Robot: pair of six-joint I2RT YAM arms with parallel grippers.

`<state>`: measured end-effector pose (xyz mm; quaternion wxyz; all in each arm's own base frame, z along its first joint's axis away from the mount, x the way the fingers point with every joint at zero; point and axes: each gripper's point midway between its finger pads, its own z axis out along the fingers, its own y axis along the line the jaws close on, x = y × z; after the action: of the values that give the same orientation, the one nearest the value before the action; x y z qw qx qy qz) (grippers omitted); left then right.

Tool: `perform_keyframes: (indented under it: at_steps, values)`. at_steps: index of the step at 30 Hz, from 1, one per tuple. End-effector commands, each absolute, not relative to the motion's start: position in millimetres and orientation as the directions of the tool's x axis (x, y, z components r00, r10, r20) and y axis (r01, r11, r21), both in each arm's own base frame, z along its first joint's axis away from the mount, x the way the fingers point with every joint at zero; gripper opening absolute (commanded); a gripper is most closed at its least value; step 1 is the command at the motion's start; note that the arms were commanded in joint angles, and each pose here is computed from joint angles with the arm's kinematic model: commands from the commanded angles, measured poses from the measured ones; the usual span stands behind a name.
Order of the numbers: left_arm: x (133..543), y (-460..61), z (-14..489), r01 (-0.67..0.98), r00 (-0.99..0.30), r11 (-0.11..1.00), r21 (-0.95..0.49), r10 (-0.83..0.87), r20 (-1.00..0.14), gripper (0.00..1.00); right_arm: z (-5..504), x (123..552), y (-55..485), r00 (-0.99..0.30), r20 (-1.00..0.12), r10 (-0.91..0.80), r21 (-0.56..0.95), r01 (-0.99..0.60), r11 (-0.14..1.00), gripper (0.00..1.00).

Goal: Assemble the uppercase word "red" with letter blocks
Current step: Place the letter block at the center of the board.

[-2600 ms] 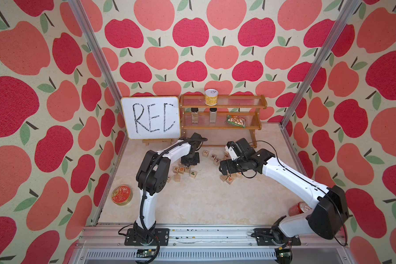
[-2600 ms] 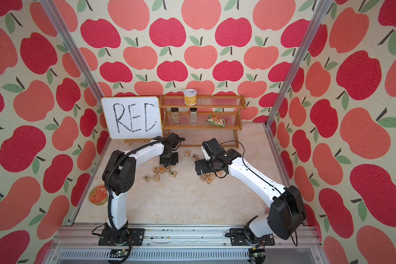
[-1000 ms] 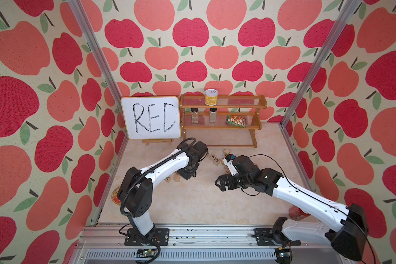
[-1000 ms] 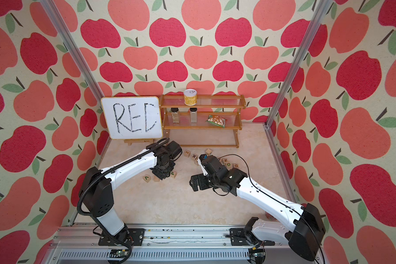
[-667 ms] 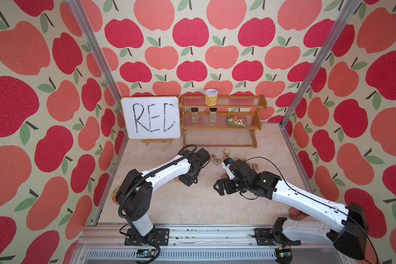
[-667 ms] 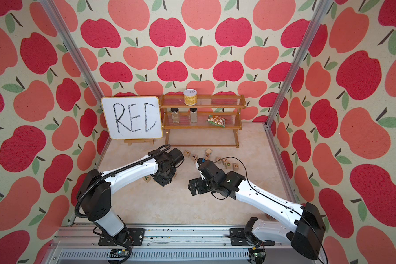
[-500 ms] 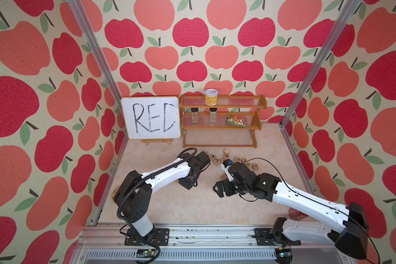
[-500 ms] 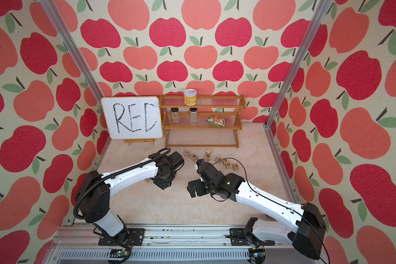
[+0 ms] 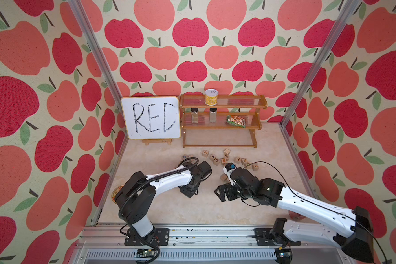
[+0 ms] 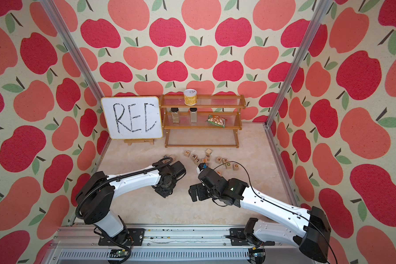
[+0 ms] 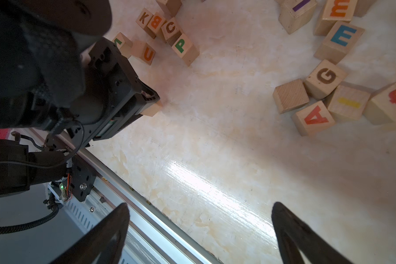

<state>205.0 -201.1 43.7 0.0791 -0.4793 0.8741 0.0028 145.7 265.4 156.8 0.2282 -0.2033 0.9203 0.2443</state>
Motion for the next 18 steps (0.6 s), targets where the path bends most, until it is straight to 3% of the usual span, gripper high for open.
perform_keyframes:
  at_steps: [1,8,18]
  values:
    - [201.4,-202.6,37.6,-0.852,-0.506,0.518,-0.083,-0.853,-0.132,0.16,151.4,142.4,254.4,-0.827,-0.508,-0.243,0.343,-0.453,0.823,0.99]
    - [199.3,-203.2,29.7,-0.853,-0.508,0.519,-0.061,-0.851,-0.133,0.2,149.5,140.8,251.9,-0.829,-0.505,-0.239,0.34,-0.446,0.828,0.99]
    - [199.1,-204.2,27.5,-0.845,-0.522,0.532,-0.052,-0.842,-0.135,0.42,149.5,142.6,251.6,-0.829,-0.507,-0.234,0.334,-0.44,0.833,0.99]
